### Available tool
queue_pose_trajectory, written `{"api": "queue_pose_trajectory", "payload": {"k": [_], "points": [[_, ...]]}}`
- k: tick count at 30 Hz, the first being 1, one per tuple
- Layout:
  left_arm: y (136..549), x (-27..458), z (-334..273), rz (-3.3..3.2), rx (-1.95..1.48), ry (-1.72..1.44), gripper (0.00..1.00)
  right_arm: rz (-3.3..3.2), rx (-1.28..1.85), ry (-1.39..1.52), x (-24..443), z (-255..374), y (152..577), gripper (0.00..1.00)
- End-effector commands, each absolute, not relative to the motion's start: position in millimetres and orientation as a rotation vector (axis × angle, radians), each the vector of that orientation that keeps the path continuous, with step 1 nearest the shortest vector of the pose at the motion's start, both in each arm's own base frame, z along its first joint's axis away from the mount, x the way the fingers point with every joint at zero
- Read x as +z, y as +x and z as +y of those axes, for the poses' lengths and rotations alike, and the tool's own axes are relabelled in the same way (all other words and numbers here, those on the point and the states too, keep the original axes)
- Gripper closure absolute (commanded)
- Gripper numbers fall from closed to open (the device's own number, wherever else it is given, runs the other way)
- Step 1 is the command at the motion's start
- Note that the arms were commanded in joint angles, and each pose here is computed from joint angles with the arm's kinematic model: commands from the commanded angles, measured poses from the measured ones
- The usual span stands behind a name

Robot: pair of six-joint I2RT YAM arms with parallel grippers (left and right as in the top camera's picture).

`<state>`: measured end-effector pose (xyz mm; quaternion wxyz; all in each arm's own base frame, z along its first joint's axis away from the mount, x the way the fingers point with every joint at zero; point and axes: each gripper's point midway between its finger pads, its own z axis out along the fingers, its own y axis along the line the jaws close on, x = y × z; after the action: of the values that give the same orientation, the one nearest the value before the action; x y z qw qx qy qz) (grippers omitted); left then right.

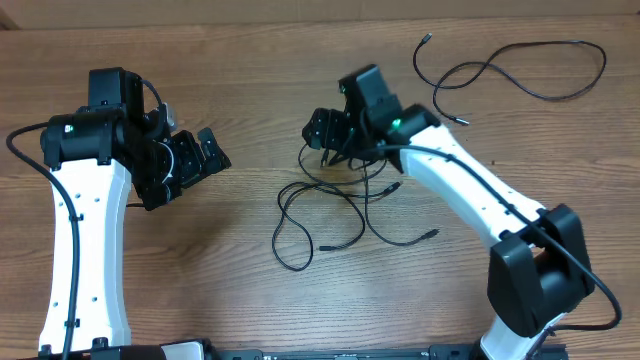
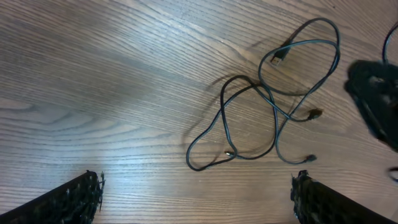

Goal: Untangle cables
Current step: 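Move the right gripper left over the central cable pile and lower it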

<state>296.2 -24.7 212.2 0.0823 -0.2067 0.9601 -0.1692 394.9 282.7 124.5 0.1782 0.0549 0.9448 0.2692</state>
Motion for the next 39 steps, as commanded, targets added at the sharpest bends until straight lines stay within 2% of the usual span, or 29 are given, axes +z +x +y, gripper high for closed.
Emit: {"api": "queue_pose_trajectory", "payload": {"k": [1,8,19,23,27,39], "points": [[296.6,210.5,-22.8,2.876,-0.483,-0.586,0.0,2.629,0.741,0.282,111.1,281.5,399.3,0.19],[296.7,210.5,-22.7,2.876,-0.482,-0.586,0.0,2.56,0.803,0.248,101.3,297.5,405.0,0.21],[296.7,210.5,-22.7,2.876,-0.482,-0.586,0.01,2.644,0.844,0.375,60.2,305.4,402.8,0.23],[296.8,210.5,-22.7,2.875,-0.482,-0.586,0.0,2.579,0.906,0.351,66.0,315.3,414.8,0.23],[296.7,210.5,-22.7,2.876,-0.482,-0.586,0.0,2.528,0.938,0.338,71.2,320.6,423.9,0.29],[296.7,210.5,-22.7,2.876,-0.482,-0.586,0.0,2.47,0.817,0.393,69.6,305.4,438.2,0.34]]}}
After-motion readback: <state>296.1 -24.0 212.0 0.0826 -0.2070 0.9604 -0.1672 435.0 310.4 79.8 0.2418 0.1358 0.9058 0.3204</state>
